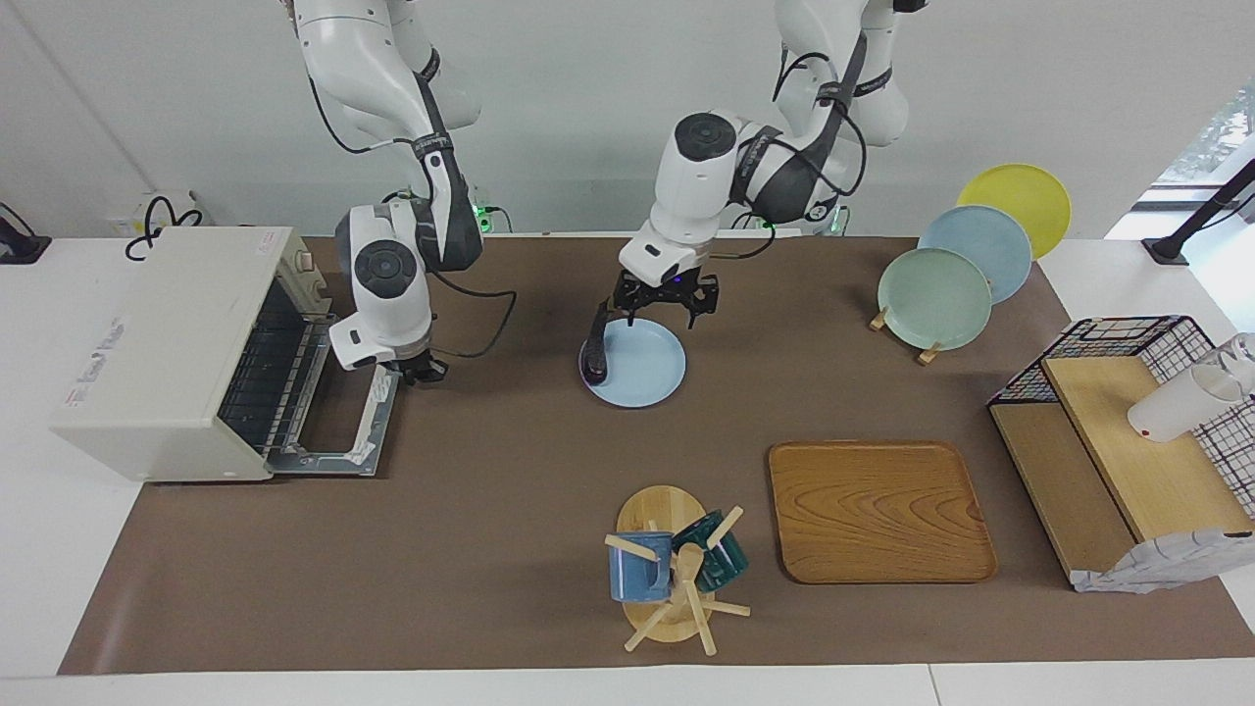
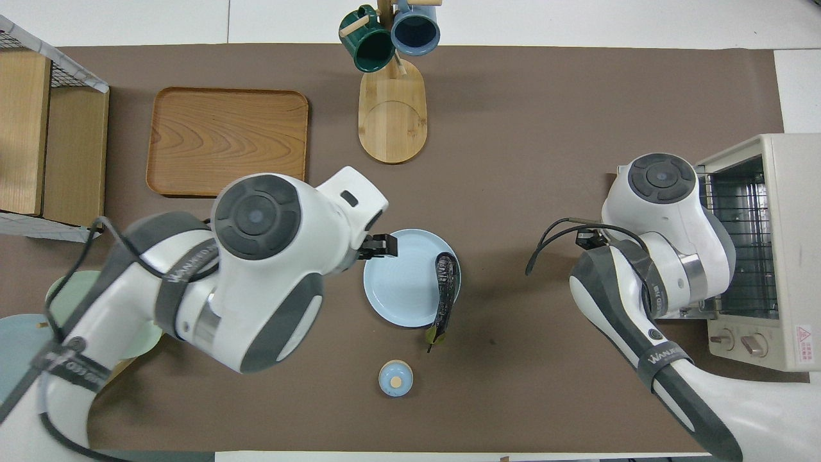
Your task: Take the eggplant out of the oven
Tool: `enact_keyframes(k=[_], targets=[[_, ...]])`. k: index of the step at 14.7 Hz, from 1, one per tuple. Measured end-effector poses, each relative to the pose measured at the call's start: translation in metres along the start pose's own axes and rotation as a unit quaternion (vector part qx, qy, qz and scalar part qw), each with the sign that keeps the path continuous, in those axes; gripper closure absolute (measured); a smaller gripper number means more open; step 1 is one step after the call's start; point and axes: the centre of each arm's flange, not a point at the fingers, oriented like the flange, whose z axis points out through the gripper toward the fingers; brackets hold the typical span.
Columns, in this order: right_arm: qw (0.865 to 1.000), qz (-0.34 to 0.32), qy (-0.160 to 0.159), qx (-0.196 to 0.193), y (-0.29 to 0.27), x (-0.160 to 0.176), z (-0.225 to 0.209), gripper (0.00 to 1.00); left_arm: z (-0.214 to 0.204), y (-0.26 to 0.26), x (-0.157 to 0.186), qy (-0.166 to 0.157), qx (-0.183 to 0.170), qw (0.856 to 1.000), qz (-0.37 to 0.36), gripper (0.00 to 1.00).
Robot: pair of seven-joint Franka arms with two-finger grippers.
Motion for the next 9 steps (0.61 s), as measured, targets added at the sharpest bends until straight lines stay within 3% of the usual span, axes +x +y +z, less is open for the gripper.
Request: enact_keyframes(k=[5,9], targets=[[0.999,-0.049,0.012,-0.017,0.006,0.001,0.005,0.99,0.064,0.039,-0.022,0.010,-0.014,1.000,0.007,0.00],[0.994,-0.095,0.017,-0.045,0.001,-0.002,-0.005,0.99,0.096,0.041,-0.022,0.004,-0.009,1.000,0.010,0.00]])
